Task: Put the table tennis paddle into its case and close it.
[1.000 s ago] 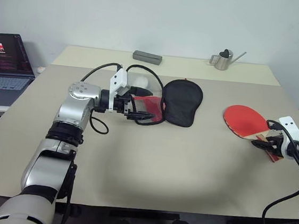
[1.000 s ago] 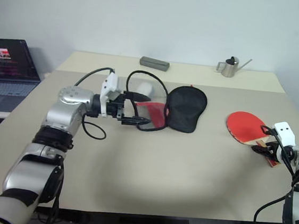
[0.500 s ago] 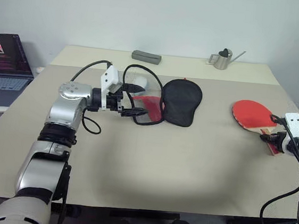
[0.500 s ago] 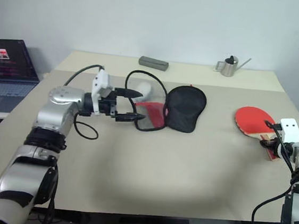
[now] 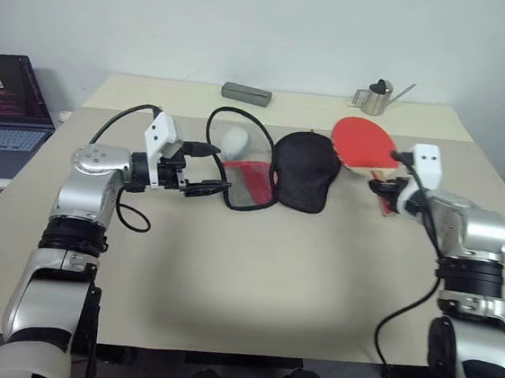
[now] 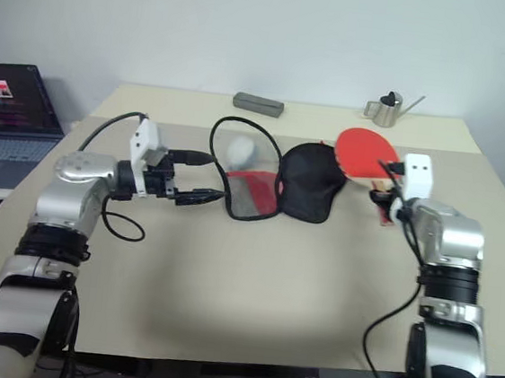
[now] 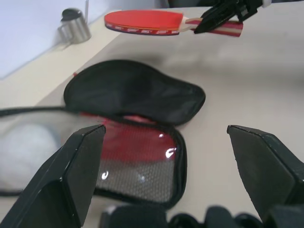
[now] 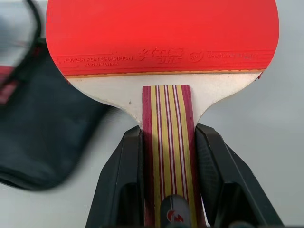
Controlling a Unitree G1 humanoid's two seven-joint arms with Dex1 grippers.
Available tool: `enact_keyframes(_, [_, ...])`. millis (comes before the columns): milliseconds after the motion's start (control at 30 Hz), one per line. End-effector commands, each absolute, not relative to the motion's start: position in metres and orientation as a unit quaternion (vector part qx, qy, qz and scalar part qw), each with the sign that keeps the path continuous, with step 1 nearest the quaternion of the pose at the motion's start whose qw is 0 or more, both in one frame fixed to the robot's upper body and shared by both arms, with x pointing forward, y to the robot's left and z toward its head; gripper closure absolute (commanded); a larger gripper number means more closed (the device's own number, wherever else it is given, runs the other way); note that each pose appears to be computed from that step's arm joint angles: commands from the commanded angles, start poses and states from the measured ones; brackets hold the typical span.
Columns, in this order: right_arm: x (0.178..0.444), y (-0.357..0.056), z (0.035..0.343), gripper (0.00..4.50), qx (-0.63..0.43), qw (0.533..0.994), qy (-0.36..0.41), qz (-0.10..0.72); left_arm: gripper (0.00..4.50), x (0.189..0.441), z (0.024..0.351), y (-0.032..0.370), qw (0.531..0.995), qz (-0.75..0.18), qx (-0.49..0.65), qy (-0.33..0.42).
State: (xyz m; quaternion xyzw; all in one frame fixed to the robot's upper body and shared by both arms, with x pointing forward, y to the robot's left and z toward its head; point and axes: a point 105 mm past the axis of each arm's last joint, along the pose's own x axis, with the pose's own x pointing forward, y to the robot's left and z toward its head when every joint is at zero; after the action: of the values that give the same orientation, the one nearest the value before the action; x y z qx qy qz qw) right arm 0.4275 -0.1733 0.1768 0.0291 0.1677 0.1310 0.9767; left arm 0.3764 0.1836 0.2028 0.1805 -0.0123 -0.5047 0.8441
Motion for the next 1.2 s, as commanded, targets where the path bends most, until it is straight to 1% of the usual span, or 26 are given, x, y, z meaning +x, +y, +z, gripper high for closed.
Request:
enact_keyframes(33, [0.439, -0.15, 0.204, 3.41, 0.037, 0.981, 0.124, 0.141, 0.0, 0.375, 0.218, 0.195, 0.849, -0.493, 0.188, -0.031])
enact_keyframes(200, [0.453, -0.114, 0.197, 3.41, 0.046, 0.979, 0.133, 0.15, 0.0, 0.377, 0.224, 0.202, 0.852, -0.487, 0.188, -0.031])
enact_keyframes(433, [0.462, -0.084, 0.183, 3.41, 0.06, 0.976, 0.152, 0.146, 0.0, 0.378, 0.227, 0.2, 0.85, -0.487, 0.195, -0.038])
enact_keyframes(867, [0.471, -0.06, 0.177, 3.41, 0.053, 0.977, 0.153, 0.135, 0.0, 0.378, 0.225, 0.192, 0.847, -0.491, 0.197, -0.047])
enact_keyframes(1200, [0.474, -0.063, 0.163, 3.41, 0.019, 0.98, 0.157, 0.118, 0.0, 0.377, 0.226, 0.193, 0.849, -0.486, 0.2, -0.049])
